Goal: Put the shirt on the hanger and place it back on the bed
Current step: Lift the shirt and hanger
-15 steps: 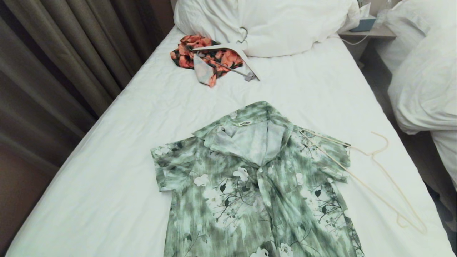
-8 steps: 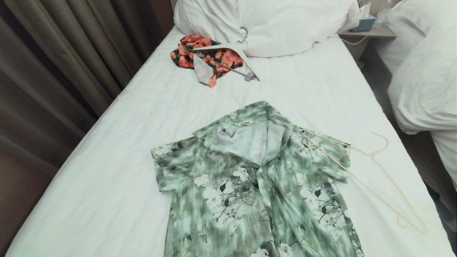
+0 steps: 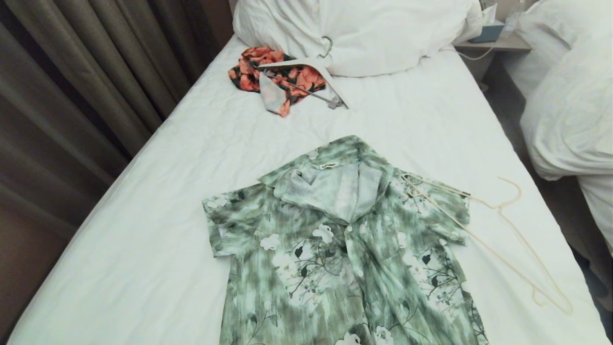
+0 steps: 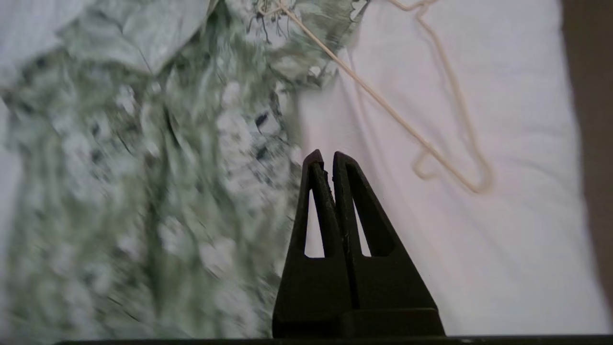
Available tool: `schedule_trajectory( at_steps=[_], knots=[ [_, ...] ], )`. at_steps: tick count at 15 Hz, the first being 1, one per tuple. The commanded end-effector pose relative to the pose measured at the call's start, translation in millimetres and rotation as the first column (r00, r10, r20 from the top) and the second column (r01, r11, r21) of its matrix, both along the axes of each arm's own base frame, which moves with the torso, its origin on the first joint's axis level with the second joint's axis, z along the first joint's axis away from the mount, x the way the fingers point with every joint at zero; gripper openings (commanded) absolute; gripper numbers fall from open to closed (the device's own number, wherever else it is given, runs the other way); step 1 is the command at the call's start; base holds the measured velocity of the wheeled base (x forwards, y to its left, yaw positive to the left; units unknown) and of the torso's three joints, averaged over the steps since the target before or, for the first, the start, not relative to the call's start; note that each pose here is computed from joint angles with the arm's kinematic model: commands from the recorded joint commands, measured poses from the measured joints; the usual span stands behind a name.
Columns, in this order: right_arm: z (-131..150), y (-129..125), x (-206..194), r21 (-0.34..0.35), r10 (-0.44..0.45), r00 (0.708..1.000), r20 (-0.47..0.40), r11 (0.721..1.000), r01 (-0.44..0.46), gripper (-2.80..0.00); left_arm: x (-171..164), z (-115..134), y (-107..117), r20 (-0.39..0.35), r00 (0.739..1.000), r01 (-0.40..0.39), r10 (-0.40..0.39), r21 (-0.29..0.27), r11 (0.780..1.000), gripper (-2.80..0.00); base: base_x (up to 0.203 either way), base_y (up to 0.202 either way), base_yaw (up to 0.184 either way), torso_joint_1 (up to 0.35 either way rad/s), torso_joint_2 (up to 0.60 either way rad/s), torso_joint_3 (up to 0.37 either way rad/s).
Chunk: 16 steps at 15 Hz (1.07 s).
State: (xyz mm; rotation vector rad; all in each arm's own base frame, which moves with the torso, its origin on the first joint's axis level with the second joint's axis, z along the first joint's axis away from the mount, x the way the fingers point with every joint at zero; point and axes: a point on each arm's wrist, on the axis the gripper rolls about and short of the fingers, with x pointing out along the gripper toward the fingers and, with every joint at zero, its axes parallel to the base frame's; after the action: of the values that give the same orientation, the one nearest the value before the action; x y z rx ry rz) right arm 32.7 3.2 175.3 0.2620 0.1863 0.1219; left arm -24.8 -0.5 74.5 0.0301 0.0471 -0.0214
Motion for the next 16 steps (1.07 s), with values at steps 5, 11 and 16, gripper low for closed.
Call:
schedule_trajectory(
  at_steps=[5, 11, 16],
  knots=[
    [11.5, -36.5, 154.9, 0.255, -0.031, 0.931, -0.363, 0.958, 0.131, -2.80, 0.1, 0.0, 0.0, -0.002, 1.000, -0.001, 0.001, 0.000, 1.000, -2.80, 0.000, 0.000, 0.000, 0.000, 0.00, 0.000],
    [-15.8, -130.4, 249.7, 0.562, 0.205, 0.880, -0.427, 0.823, 0.081, -2.80, 0.1, 0.0, 0.0, -0.002, 1.000, -0.001, 0.001, 0.000, 1.000, -2.80, 0.000, 0.000, 0.000, 0.000, 0.00, 0.000],
    [-46.8, -187.8, 275.5, 0.635, 0.350, 0.814, -0.464, 0.772, 0.030, -2.80, 0.1, 0.0, 0.0, -0.002, 1.000, -0.001, 0.001, 0.000, 1.000, -2.80, 0.000, 0.000, 0.000, 0.000, 0.00, 0.000]
  ],
)
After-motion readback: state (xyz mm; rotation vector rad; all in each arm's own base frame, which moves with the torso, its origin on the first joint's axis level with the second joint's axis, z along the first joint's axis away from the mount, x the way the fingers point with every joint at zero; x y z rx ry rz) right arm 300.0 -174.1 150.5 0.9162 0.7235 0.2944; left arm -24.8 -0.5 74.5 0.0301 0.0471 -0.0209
